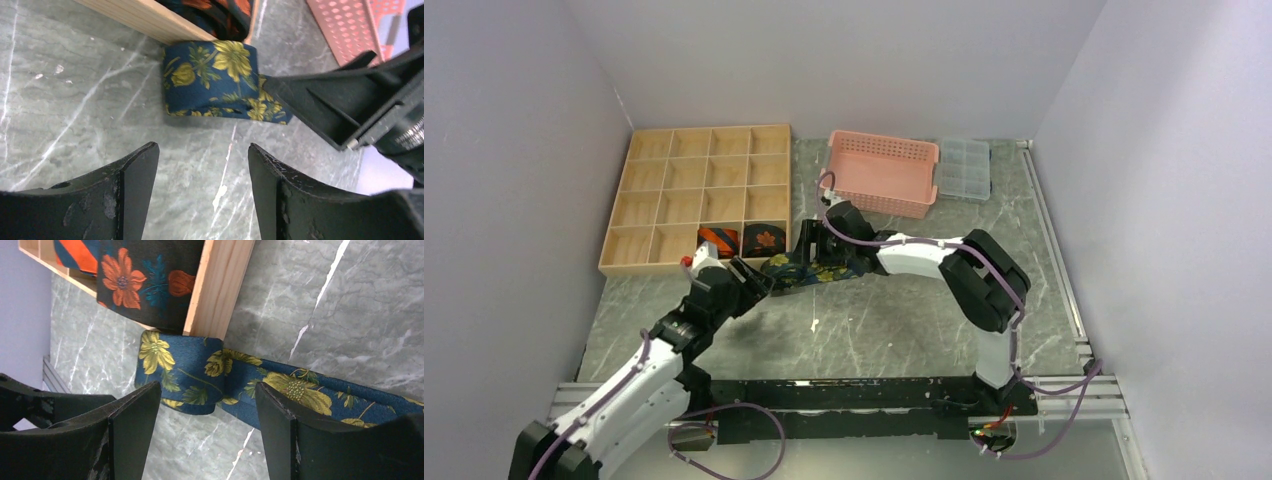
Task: Roll the ties
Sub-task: Roll the tie at the center of the board.
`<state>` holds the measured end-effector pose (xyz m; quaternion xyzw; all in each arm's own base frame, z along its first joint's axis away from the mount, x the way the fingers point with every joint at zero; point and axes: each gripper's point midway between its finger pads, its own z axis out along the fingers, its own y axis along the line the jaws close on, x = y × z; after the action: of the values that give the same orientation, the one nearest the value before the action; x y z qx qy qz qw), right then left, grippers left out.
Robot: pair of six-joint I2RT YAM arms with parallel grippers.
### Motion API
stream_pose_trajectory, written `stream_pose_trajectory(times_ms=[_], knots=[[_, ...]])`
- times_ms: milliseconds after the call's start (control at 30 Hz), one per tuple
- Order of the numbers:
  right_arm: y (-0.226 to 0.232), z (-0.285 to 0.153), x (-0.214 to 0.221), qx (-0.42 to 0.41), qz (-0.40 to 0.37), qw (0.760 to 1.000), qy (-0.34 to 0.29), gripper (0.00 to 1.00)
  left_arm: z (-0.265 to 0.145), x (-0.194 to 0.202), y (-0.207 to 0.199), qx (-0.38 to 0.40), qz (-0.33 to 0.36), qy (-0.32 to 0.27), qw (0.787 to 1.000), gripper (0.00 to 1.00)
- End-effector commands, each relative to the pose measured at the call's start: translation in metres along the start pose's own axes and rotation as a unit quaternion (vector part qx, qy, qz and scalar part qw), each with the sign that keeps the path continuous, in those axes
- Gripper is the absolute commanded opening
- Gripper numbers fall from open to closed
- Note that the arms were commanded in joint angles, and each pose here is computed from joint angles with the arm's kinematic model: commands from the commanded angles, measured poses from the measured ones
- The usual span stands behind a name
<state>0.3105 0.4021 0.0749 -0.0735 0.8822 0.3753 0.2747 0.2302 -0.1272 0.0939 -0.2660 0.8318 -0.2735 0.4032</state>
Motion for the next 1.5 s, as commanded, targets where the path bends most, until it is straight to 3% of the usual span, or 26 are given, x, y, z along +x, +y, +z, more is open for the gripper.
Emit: stream_pose_trajectory(times_ms=[0, 233, 667, 1067, 1467], knots=[[0.023, 0.006, -0.019, -0.035, -0.007, 0.999, -0.020, 0.73, 0.018, -0.006, -0.005, 0.010, -0.034, 0.005, 0.999, 0.71], [0.027, 0.023, -0.010, -0.060, 0.008, 0.998, 0.001, 0.68, 0.030, -0.016, 0.007, 0.030, -0.082, -0.016, 0.996, 0.71], [0.023, 0.032, 0.028, -0.091, 0.036, 0.995, 0.037, 0.46, 0.034, -0.024, 0.019, 0.051, -0.083, -0.055, 0.994, 0.71], [0.003, 0.039, 0.058, -0.095, 0.060, 0.992, 0.058, 0.41, 0.050, -0.007, 0.025, 0.047, -0.060, -0.012, 0.997, 0.71], [-0.020, 0.037, 0.077, -0.087, 0.028, 0.995, 0.052, 0.41, 0.043, -0.021, 0.024, 0.054, -0.075, 0.009, 0.996, 0.71]])
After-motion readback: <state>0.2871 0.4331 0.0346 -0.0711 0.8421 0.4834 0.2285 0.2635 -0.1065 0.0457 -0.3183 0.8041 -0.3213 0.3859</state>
